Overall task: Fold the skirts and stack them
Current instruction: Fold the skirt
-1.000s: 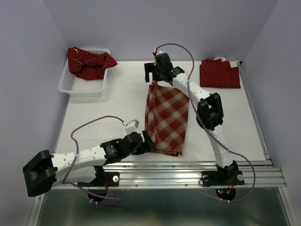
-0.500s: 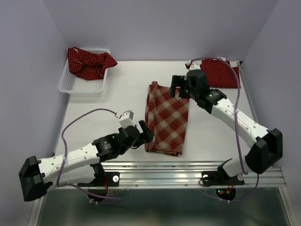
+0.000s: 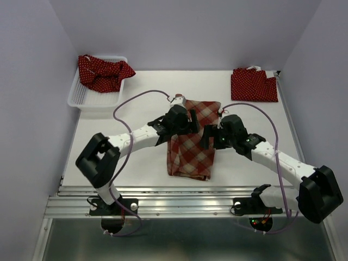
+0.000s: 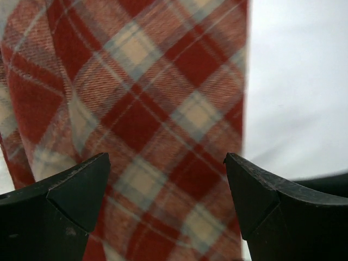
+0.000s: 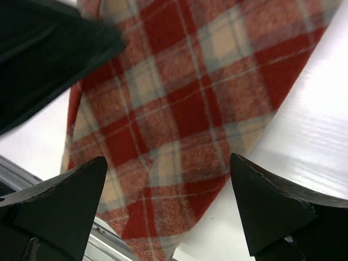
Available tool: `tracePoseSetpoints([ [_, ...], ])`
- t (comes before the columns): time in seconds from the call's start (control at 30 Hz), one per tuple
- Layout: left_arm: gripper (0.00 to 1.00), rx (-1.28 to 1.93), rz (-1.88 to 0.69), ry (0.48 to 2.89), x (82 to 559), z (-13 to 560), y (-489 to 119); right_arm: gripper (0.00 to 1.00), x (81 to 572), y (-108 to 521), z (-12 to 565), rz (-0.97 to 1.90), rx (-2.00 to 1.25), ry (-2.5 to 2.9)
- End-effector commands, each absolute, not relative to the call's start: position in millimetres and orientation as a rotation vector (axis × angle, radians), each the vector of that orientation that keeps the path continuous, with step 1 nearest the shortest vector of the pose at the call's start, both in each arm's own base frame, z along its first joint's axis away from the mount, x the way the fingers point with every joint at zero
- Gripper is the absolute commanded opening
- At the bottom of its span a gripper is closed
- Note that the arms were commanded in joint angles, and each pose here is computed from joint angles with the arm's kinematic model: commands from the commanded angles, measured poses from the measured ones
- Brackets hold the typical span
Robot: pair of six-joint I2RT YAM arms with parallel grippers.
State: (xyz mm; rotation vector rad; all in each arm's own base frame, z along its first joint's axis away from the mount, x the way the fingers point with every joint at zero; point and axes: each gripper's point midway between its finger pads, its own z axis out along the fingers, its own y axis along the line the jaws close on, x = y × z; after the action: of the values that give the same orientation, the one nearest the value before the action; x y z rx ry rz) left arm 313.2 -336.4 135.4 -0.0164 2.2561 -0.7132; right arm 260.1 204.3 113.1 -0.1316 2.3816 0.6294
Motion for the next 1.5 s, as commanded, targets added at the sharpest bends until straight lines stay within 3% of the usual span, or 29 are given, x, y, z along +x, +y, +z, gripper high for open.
tracePoseSetpoints([
  [0.0, 0.99, 0.081, -0.736, 2.312, 343.4, 118.2, -337.0, 1.00, 237.3, 240.3, 124.6, 0.896, -0.289, 2.293],
  [0.23, 0.99, 0.037, -0.662, 2.352, 370.1, 84.9, -301.8, 1.00, 204.4, 256.1, 82.2, 0.907, -0.430, 2.359],
  [0.53, 0.99, 0.079, -0.638, 2.466, 363.3, 35.9, -290.5, 1.00, 196.6, 238.1, 35.0, 0.771, -0.374, 2.506],
  [0.77, 0.99, 0.087, -0.669, 2.374, 372.0, 86.3, -293.7, 1.00, 211.9, 255.3, 87.8, 0.753, -0.460, 2.408],
  [0.9, 0.99, 0.069, -0.723, 2.277, 373.5, 136.9, -296.8, 1.00, 191.7, 289.3, 130.2, 0.871, -0.565, 2.296],
  [1.1, 0.99, 0.156, -0.863, 2.281, 326.1, 158.5, -323.4, 1.00, 170.9, 310.1, 129.3, 0.803, -0.605, 2.283],
  [1.47, 0.99, 0.153, -0.996, 2.463, 207.8, 84.1, -338.1, 1.00, 120.5, 285.2, 168.0, 1.041, -0.650, 2.207],
])
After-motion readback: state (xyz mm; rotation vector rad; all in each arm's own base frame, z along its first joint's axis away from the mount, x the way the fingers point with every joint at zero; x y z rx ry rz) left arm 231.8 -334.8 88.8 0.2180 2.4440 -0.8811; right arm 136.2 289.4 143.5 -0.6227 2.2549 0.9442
